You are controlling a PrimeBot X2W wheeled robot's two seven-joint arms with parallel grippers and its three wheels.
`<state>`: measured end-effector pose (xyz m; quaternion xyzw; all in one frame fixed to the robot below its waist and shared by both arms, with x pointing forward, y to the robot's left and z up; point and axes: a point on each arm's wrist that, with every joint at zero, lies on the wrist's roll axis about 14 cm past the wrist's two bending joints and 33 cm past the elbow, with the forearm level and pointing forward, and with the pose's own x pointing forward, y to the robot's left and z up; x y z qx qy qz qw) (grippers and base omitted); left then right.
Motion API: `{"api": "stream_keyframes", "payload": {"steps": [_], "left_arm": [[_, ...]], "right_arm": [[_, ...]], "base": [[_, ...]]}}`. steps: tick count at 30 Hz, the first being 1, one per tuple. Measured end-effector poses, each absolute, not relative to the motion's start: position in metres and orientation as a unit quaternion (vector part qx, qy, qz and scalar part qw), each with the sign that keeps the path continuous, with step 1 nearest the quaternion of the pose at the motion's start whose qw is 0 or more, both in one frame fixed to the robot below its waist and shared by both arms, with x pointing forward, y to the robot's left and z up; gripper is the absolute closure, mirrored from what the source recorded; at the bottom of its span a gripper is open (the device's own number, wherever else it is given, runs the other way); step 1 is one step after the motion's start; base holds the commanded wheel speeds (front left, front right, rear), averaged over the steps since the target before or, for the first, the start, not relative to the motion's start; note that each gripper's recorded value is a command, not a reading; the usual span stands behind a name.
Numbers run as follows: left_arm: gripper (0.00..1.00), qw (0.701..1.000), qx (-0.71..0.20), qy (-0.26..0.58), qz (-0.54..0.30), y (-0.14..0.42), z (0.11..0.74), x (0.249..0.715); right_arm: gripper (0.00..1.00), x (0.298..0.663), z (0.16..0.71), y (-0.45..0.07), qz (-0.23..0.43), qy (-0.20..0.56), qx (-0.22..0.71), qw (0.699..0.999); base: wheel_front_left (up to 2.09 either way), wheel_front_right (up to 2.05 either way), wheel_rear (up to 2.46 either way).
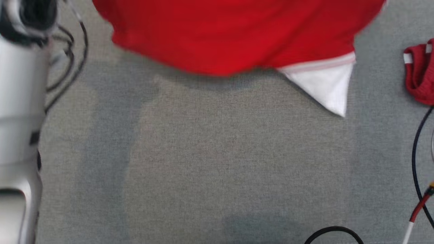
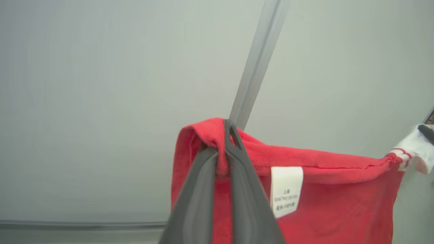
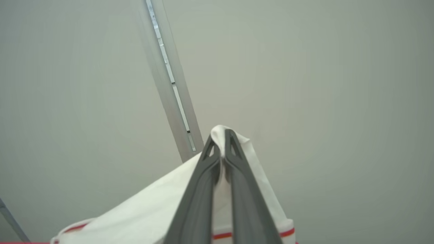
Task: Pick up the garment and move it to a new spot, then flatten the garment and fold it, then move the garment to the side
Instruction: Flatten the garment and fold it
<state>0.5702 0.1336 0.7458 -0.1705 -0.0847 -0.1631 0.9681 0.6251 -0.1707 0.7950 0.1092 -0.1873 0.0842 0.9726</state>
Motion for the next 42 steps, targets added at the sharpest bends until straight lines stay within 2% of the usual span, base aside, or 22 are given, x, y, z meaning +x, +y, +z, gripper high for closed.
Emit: {"api": "stream_keyframes", "payload": {"steps": [5,8,11,14,17,21,26,30,36,42], "left_arm": [[1.00,0.956,-0.143,-0.226,-0.121,0.153,0.818,0.615],[1.00,0.956,-0.130,-0.230,-0.129,0.148,0.803,0.636],[1.00,0.962,-0.122,-0.194,-0.147,0.141,0.754,0.650],[1.00,0.974,-0.118,-0.131,-0.146,0.146,0.678,0.647],[1.00,0.984,-0.115,-0.036,-0.134,0.161,0.584,0.612],[1.00,0.982,-0.147,0.068,-0.102,0.185,0.491,0.532],[1.00,0.970,-0.181,0.148,-0.064,0.184,0.440,0.423],[1.00,0.963,-0.207,0.169,-0.047,0.166,0.437,0.365],[1.00,0.951,-0.252,0.177,-0.018,0.146,0.446,0.311],[1.00,0.954,-0.240,0.175,-0.044,0.139,0.468,0.312]], "right_arm": [[1.00,0.646,0.851,-0.163,0.071,-0.286,0.154,0.943],[1.00,0.655,0.854,-0.156,0.077,-0.303,0.170,0.934],[1.00,0.662,0.817,-0.142,0.097,-0.277,0.166,0.941],[1.00,0.655,0.741,-0.136,0.111,-0.218,0.156,0.957],[1.00,0.623,0.643,-0.150,0.102,-0.131,0.162,0.973],[1.00,0.544,0.545,-0.181,0.066,-0.025,0.179,0.981],[1.00,0.436,0.491,-0.213,-0.005,0.049,0.239,0.970],[1.00,0.375,0.476,-0.239,-0.063,0.072,0.258,0.962],[1.00,0.324,0.468,-0.250,-0.100,0.094,0.268,0.954],[1.00,0.342,0.495,-0.242,-0.066,0.074,0.256,0.962]], "base": [[0.00,0.00,0.00],[0.00,0.00,0.00],[0.00,0.00,0.00],[0.00,0.00,0.00],[0.00,0.00,0.00],[0.00,0.00,0.00],[0.00,0.00,0.00],[0.00,0.00,0.00],[0.00,0.00,0.00],[0.00,0.00,0.00]]}}
